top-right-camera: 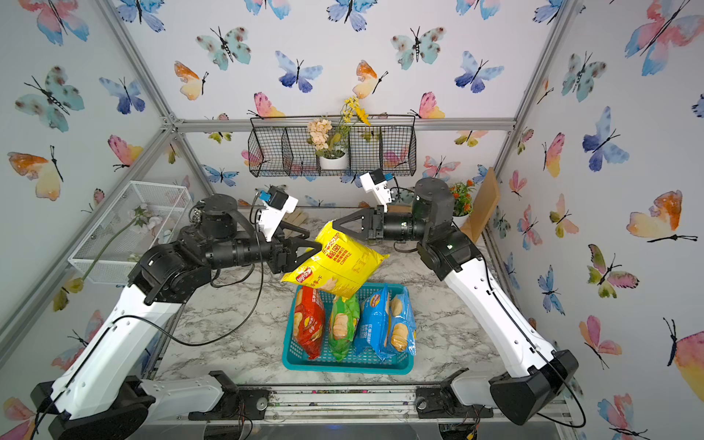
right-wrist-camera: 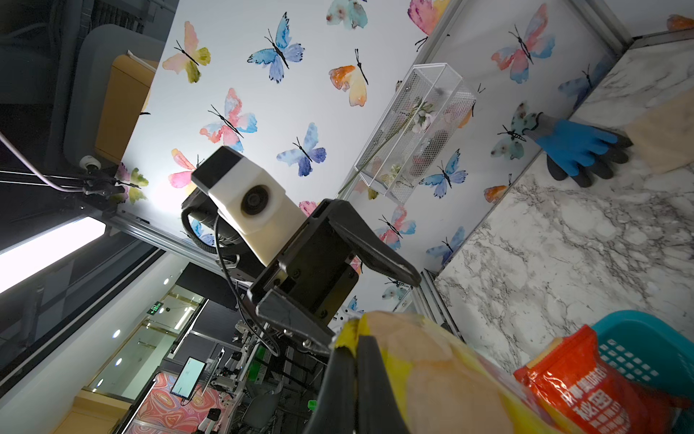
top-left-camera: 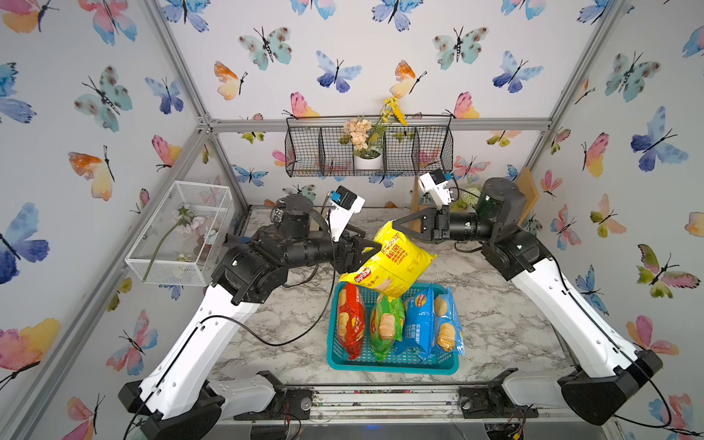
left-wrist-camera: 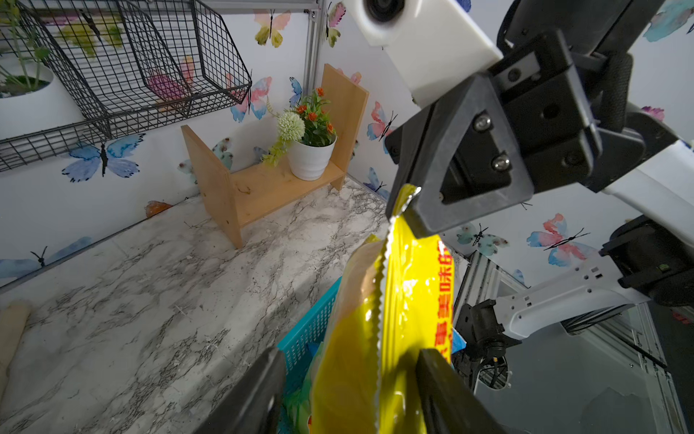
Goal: Put the potato chips into the basket
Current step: Pick up the potato chip from the center of the board, then place the potato chip in the basket.
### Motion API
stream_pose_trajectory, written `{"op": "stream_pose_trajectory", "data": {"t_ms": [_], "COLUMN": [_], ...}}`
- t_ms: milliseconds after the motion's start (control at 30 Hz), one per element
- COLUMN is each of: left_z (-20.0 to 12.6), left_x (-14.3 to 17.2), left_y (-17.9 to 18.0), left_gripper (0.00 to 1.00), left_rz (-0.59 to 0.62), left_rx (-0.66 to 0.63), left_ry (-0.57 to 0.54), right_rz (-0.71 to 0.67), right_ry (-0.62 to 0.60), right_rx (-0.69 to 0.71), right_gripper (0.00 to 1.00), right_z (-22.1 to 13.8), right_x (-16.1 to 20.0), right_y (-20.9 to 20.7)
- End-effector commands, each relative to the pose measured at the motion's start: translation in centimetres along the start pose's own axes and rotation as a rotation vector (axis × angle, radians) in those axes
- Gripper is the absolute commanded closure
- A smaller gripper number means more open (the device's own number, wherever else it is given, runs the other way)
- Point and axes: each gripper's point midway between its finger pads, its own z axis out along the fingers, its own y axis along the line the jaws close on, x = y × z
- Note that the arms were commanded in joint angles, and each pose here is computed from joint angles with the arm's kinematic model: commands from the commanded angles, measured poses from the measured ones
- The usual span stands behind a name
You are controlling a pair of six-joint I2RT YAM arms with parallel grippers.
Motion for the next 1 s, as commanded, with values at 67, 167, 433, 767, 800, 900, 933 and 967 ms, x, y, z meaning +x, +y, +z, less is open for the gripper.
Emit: {"op": "stream_pose_trajectory", "data": {"t_ms": [67,167,433,767,800,900,933,967], "left_z": [-0.3,-0.6,-2.0,-3.5,-3.6,-4.2,-4.3,-4.4], "left_x": [0.6,0.4,-0.1,1.9,2.1,2.7,2.9,3.1], "left_y": [-1.4,-1.5,-1.9,-0.7,-0.5,0.4,0.7,1.0], "left_gripper": [0.50,0.64,0.89,1.00,1.00,1.00,1.00,1.00], "left_rz": [-0.020,-0.024,-0.078,-0.328,-0.352,-0.436,-0.466,-0.493], "left_rx": [0.063,0.065,0.051,-0.050,-0.059,-0.122,-0.137,-0.149], "left_ry": [0.014,0.005,-0.023,0.004,-0.001,-0.021,-0.028,-0.036], "right_rz": [-0.066,-0.064,-0.068,-0.102,-0.106,-0.125,-0.129,-0.133], "right_ry": [-0.022,-0.018,-0.013,-0.038,-0.041,-0.061,-0.072,-0.082], "right_rx": [-0.040,-0.042,-0.045,0.026,0.040,0.125,0.173,0.224], "right_gripper": [0.98,0.98,0.93,0.41,0.39,0.38,0.38,0.38], "right_z": [1.0,1.5,2.0,1.8,1.7,1.2,0.9,0.5], "right_x": [-0.8,-0.7,-0.7,-1.1,-1.1,-1.2,-1.4,-1.4], "right_y": [1.9,1.8,1.5,0.8,0.6,-0.3,-1.0,-1.6]}}
